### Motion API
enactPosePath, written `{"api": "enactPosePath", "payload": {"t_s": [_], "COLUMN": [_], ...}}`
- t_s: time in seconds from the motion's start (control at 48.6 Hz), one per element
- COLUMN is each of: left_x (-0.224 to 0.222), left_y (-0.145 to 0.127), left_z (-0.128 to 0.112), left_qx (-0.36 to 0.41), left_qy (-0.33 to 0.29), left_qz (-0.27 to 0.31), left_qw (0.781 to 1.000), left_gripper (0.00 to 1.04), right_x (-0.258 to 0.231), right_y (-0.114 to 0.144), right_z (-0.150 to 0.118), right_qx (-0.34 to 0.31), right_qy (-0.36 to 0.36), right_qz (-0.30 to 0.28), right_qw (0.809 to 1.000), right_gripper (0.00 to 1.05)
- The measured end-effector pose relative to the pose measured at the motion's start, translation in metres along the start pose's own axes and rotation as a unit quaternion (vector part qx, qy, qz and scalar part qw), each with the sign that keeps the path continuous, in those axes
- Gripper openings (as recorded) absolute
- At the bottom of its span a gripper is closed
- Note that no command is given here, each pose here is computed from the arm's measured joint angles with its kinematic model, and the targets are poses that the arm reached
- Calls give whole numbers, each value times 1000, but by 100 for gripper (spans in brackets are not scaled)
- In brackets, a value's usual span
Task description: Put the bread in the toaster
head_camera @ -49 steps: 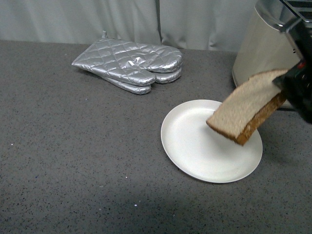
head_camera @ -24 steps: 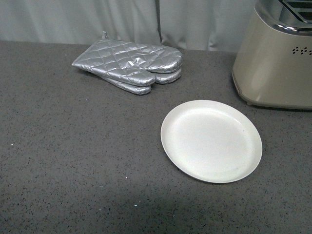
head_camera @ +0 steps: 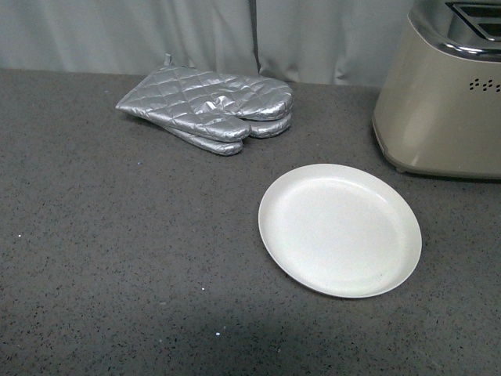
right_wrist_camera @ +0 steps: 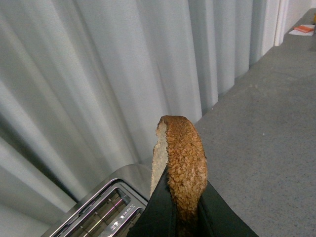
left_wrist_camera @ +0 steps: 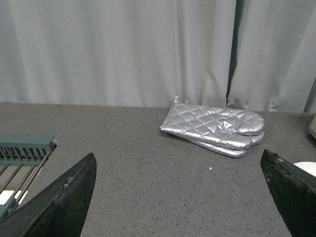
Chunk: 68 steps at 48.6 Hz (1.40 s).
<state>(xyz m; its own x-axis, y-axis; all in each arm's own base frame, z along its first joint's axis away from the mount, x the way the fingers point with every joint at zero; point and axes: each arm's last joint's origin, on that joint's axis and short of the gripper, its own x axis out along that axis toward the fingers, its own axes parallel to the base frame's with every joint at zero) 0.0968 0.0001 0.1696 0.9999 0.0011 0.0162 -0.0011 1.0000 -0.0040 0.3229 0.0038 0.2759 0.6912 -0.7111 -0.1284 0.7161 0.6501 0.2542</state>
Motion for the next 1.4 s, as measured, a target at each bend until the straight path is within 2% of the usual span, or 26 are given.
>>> {"api": "enactPosePath", "payload": {"t_s": [0.268,0.7,1.4], "left_x": [0,0,0], "left_y": [0,0,0], "left_z": [0,0,0], "left_qx": [0,0,0], "left_qy": [0,0,0], "left_qz": [0,0,0], "left_qw": [1000,1000,1000], "left_gripper": [98,98,98], "right_x": [18,20,31], "right_y": [16,53,56], "right_z": [-14,-26,-36], "right_qx": [-32,-25,-34], "right_qy": [9,32,24], "right_qz": [-30,-10,-41], "right_qw": [999,999,998], "right_gripper": [2,2,2]}}
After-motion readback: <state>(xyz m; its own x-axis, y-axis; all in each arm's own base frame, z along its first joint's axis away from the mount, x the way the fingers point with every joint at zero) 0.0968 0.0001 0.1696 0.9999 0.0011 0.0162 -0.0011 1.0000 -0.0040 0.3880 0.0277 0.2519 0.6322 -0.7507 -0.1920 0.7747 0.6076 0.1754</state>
